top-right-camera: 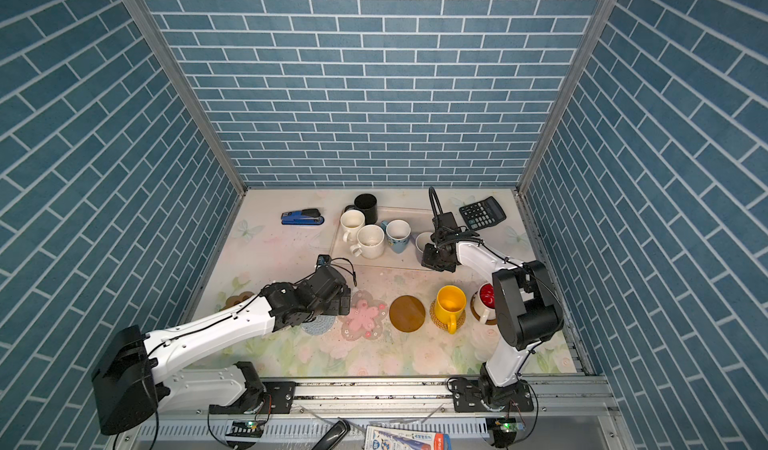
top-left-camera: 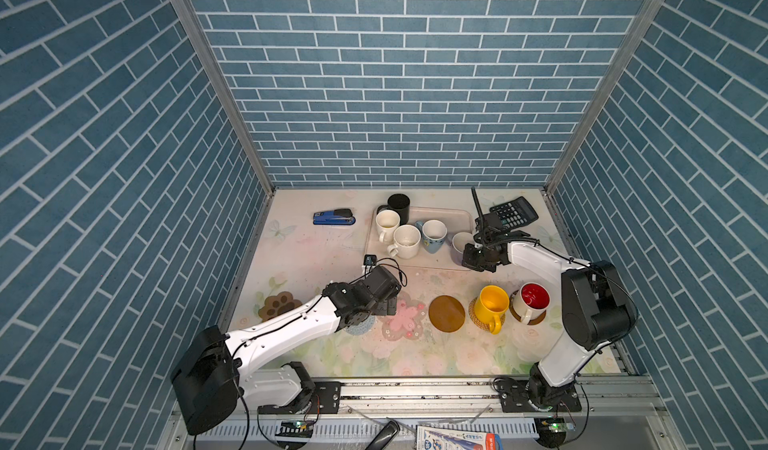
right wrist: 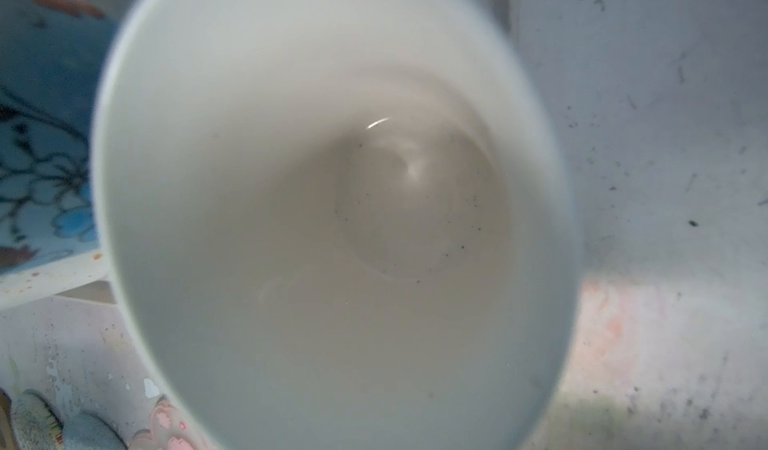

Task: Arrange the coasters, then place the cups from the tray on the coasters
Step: 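Move right gripper back beside the tray while left gripper reaches toward the speckled mug, then lower left gripper onto the white speckled mug handle and close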

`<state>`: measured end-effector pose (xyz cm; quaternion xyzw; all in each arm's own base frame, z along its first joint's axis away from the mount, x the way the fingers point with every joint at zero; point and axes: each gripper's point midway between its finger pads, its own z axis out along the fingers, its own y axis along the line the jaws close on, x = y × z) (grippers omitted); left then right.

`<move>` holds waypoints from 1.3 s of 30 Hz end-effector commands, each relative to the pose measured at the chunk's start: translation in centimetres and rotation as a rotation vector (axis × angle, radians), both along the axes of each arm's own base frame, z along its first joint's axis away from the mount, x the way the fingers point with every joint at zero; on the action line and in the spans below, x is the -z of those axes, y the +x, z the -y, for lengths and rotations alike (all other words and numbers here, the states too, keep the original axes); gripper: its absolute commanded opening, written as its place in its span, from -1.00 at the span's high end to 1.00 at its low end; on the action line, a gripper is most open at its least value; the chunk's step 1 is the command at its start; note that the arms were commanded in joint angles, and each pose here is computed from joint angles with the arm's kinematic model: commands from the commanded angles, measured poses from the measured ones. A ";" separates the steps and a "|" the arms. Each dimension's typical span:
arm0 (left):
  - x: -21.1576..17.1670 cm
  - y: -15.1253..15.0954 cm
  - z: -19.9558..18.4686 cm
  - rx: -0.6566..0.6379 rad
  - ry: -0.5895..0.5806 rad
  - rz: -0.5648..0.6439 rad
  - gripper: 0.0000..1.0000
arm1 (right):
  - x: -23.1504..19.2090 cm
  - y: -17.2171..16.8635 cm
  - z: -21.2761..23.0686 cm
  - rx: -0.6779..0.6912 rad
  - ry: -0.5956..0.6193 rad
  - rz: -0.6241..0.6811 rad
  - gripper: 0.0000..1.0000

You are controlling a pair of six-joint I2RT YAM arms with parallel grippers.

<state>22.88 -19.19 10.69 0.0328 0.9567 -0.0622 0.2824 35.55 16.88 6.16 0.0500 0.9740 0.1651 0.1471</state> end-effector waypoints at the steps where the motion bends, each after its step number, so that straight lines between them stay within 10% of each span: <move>1: -0.5 0.4 0.4 0.008 0.006 0.010 -0.99 | -1.7 2.8 -0.5 -0.001 0.031 0.064 1.00; 30: -3.1 3.3 1.8 0.039 0.023 0.006 -0.97 | -3.8 7.4 1.0 0.038 0.078 0.111 1.00; 39: -5.4 6.0 1.5 0.030 0.037 0.007 -0.55 | -7.7 4.9 -0.2 -0.025 0.095 0.187 1.00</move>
